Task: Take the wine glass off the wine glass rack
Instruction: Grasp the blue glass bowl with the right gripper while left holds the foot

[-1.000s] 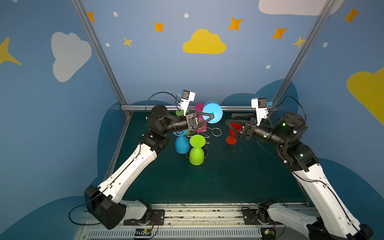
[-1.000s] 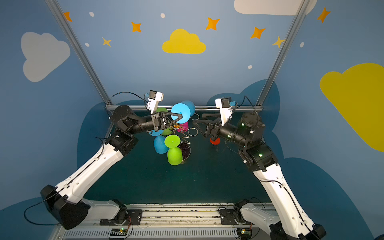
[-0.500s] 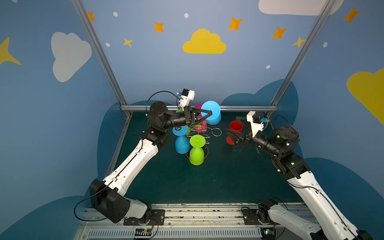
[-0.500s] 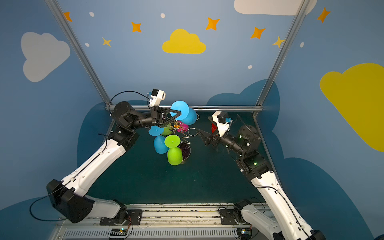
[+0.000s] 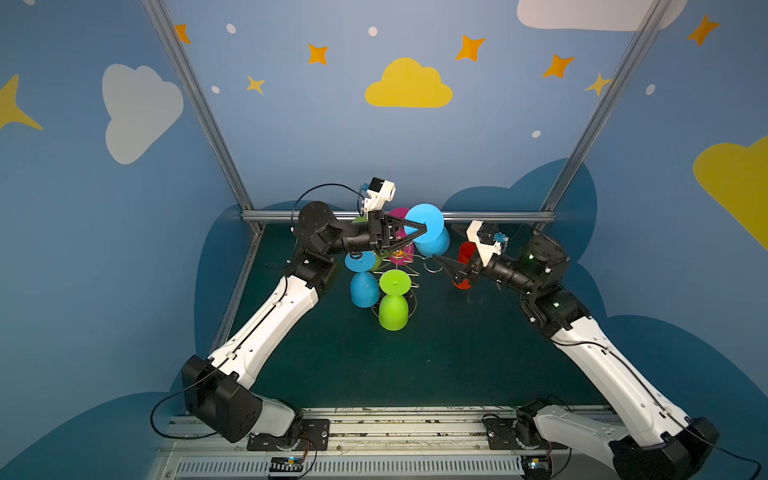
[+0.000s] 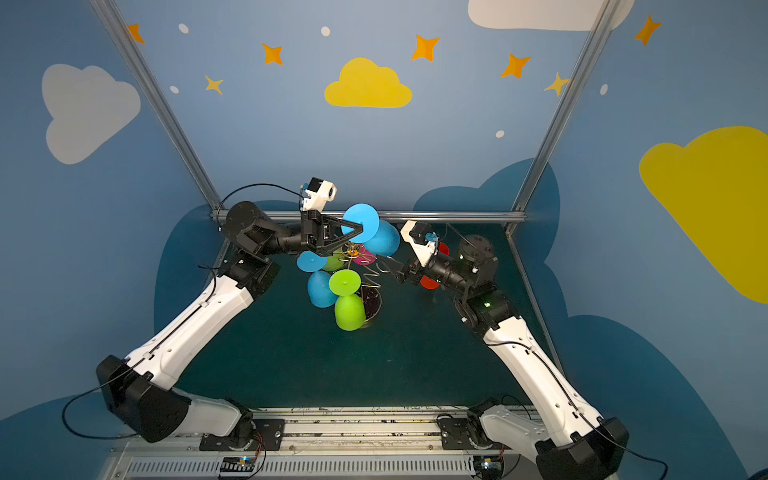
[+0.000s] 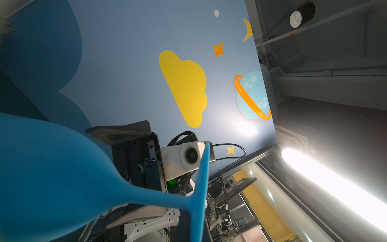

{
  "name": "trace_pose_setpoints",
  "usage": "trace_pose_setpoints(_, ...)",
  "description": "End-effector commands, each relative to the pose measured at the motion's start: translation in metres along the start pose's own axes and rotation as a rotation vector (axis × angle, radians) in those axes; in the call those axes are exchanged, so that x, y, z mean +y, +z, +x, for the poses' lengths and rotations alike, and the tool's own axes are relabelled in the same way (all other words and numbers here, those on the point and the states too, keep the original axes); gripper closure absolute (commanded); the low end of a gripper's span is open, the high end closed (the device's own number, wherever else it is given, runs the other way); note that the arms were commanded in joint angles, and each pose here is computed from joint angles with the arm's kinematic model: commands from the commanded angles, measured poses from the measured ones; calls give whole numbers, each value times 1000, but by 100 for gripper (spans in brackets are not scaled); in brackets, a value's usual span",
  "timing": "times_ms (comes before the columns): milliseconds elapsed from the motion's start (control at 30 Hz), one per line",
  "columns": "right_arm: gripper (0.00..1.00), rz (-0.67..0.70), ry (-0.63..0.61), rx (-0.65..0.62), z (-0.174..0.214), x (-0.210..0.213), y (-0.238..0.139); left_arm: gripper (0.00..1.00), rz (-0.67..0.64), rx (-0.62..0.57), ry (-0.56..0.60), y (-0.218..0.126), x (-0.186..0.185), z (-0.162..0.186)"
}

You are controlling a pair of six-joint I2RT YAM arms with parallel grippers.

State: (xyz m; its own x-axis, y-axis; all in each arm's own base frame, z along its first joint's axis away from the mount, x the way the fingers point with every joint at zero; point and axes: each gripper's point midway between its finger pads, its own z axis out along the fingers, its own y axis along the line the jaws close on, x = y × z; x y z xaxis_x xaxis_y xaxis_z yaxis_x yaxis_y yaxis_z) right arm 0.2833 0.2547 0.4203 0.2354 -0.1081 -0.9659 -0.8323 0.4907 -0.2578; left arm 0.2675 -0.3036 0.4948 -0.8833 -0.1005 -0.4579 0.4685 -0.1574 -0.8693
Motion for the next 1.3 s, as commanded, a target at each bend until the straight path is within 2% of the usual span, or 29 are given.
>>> trace_pose_setpoints(0,14,-8,-61,-72,-28,-3,4,97,44,18,49,-1,-19,1)
trace_pose_setpoints(600,15,-78,-19,-46,-18,-1,36,97,80,31,36,1,-27,5)
trace_pose_setpoints(700,21,-78,-10,-36,-16,0,36,97,88,32,33,1,-29,5)
trace_pose_setpoints(867,39,-68,-4,-32,-17,1,36,97,97,34,29,1,-30,5)
trace_pose_setpoints(1033,52,-54,12,-25,-19,1,34,96,97,30,38,1,-30,5)
trace_pose_setpoints(1100,58,-33,30,-18,-21,-2,32,83,90,27,45,0,-29,5)
trace_pose_setpoints(1167,65,-11,53,-5,-22,-4,27,64,76,22,62,-1,-27,5)
trace_pose_setpoints(1267,71,27,87,29,-23,-7,19,44,45,10,100,-4,-24,4)
